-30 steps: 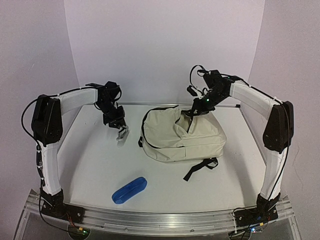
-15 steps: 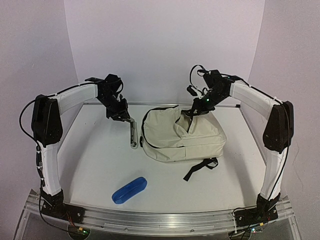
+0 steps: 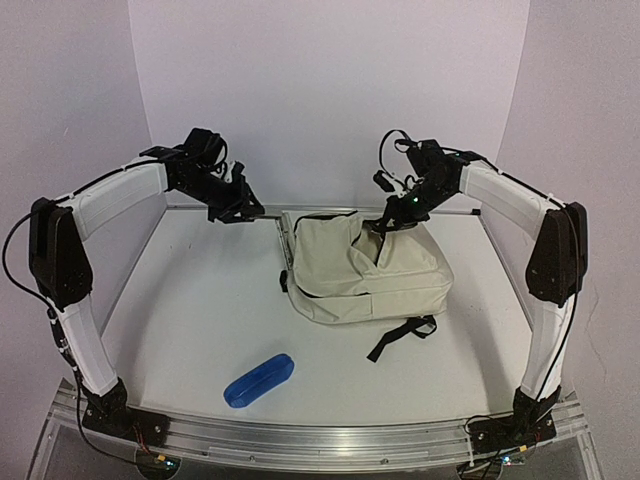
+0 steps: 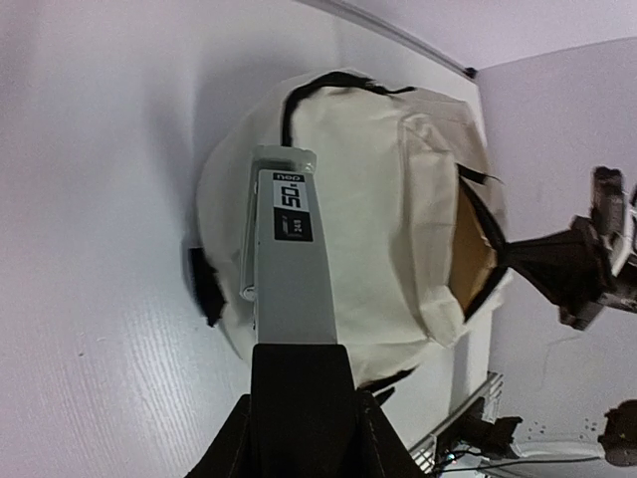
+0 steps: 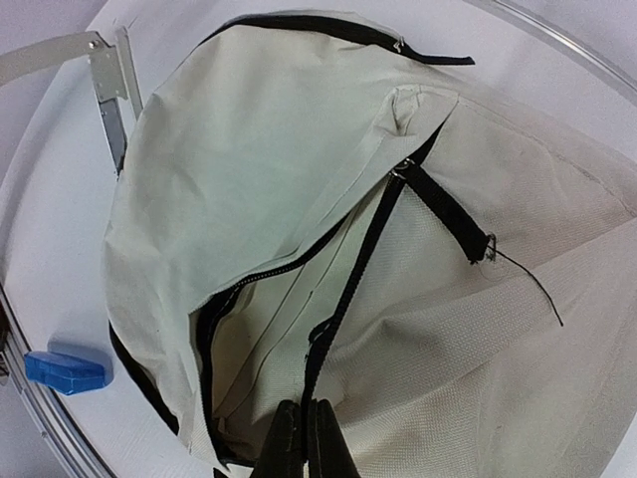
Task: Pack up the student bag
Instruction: Pick up the stationery from the center of the board, then place the stationery in the student bag.
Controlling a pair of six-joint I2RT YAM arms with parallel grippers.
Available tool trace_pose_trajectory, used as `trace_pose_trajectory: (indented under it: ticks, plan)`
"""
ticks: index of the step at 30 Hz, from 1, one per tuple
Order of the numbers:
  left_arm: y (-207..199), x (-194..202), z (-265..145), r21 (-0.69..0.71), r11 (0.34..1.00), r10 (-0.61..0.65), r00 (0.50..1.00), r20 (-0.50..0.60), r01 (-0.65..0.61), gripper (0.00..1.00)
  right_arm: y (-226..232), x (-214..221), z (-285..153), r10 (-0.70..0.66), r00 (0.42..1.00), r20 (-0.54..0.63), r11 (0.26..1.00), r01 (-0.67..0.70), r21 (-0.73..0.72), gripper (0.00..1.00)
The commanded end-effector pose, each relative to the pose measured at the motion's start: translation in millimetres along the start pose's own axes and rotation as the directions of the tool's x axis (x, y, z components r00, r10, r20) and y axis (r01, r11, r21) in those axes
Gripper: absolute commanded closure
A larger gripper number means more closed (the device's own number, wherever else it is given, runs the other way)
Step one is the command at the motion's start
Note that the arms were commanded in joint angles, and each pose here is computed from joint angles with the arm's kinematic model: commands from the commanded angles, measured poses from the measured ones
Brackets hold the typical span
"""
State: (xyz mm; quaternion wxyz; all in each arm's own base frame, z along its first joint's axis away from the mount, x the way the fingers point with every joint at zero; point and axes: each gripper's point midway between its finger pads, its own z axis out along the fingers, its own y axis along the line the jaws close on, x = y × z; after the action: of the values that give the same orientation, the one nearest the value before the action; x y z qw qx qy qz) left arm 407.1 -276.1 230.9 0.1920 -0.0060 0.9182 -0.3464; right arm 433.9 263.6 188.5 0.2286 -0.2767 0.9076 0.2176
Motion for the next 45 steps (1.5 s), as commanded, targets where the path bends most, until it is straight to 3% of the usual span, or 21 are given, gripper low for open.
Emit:
trace_pose_trajectory:
  ticks: [1,14,21,37,45]
  plan:
    - [-93.5,-4.6,-38.3,0.313,0.928,0.185,0.98,0.078,-0.2,1.0,3.8,-16.7,-17.6,-0.022,0.998,0.063,1.0,0.022,-0.004,1.0]
    - [-179.0,3.5,-36.2,0.588,0.763,0.301,0.953,0.046,-0.269,1.0,5.5,-14.8,-23.8,-0.026,0.997,0.068,1.0,0.026,0.002,1.0]
    - [-191.0,10.9,-38.1,0.657,0.72,0.302,0.953,-0.007,-0.224,1.0,1.9,-12.0,-25.9,-0.034,0.997,0.066,0.999,0.032,0.026,1.0]
    - [-151.6,31.4,64.3,0.657,0.752,0.234,0.955,-0.183,-0.058,1.0,4.2,-16.3,-40.4,-0.053,0.994,0.1,0.998,0.05,0.03,1.0]
    - [-138.8,39.0,94.8,0.664,0.747,0.204,0.943,-0.264,0.024,1.0,8.8,-14.8,-44.6,-0.066,0.991,0.115,0.998,0.065,0.015,1.0]
